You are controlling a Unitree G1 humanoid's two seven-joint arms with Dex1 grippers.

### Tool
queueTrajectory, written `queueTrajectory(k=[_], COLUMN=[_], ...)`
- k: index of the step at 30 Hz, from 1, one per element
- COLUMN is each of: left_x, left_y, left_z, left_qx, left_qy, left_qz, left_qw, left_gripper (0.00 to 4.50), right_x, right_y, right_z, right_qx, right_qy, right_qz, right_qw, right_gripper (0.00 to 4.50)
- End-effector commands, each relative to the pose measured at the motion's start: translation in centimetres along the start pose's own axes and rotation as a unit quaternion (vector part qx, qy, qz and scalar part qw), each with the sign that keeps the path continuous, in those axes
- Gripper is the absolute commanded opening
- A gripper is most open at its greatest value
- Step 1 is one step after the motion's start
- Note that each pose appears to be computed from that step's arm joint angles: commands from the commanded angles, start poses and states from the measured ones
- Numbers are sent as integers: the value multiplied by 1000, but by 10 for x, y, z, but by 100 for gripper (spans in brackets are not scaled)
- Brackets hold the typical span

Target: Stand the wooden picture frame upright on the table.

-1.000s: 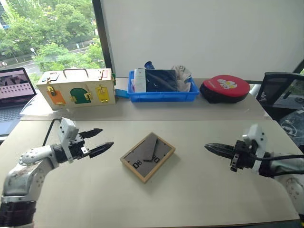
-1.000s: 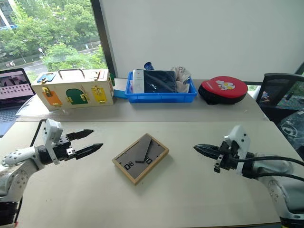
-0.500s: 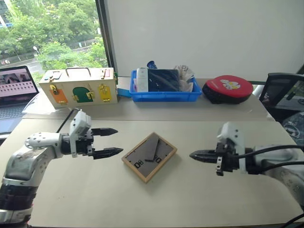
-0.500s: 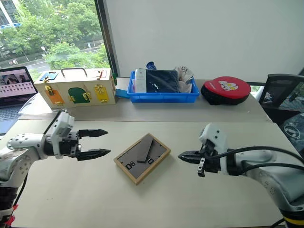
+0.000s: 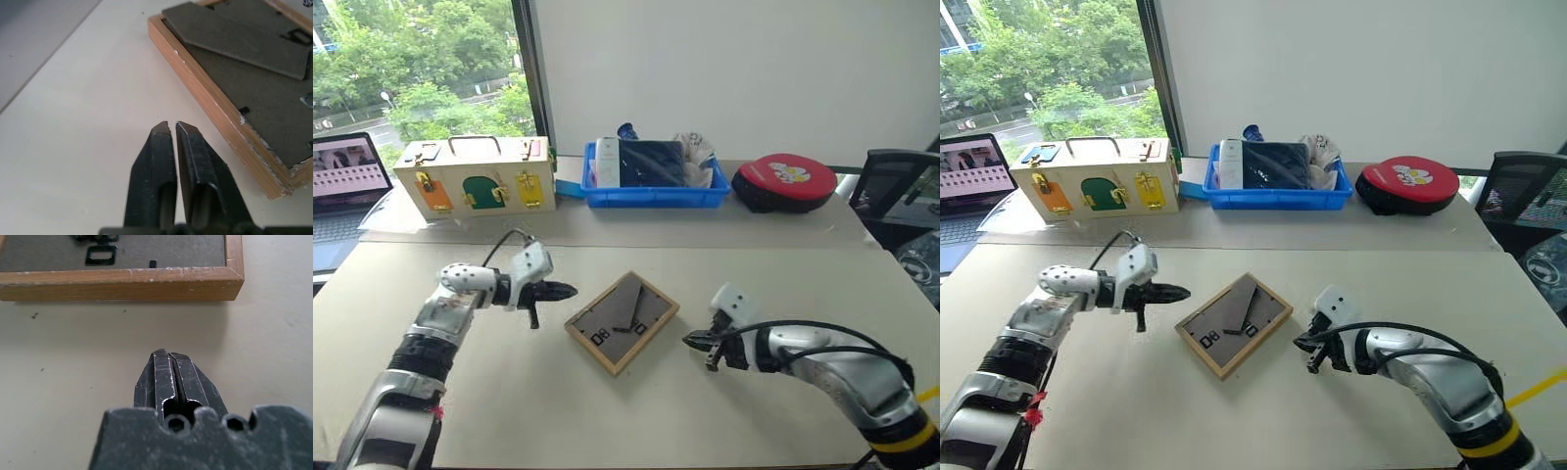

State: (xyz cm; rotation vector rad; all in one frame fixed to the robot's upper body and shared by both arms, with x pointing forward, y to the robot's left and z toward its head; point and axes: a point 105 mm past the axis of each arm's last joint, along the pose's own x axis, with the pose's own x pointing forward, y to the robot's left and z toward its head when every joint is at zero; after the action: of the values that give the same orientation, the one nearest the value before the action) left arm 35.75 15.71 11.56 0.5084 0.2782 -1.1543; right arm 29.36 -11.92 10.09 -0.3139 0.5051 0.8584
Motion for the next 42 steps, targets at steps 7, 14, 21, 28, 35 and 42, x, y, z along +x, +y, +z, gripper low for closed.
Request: queueTrajectory(k=[7, 14, 21, 28, 35, 42], left_x=[10, 5, -14, -30, 10, 32], left_y=[-29, -49, -35, -16, -25, -25], left_z=[2, -4, -18, -32, -9, 4], left_qx=[19, -9, -14, -22, -27, -18], left_qy=[-7, 1, 29, 42, -9, -23], left_qz=[-70, -91, -21, 48, 26, 26], left_qw=[997, 996, 999, 998, 999, 999], left_gripper=[13, 13, 13, 13, 13, 13], right_x=[36, 59, 50, 0, -6, 3], right_y=[-10, -16, -20, -48, 19, 25], right_z=[26, 32, 24, 0, -12, -8], right_qx=[-45, -79, -82, -52, -37, -27], right_qy=[-37, -32, -20, 13, 31, 22], right_qz=[19, 46, 55, 23, 154, 144], right_qw=[998, 995, 995, 998, 987, 989], right_gripper=[0, 0, 0, 0, 0, 0])
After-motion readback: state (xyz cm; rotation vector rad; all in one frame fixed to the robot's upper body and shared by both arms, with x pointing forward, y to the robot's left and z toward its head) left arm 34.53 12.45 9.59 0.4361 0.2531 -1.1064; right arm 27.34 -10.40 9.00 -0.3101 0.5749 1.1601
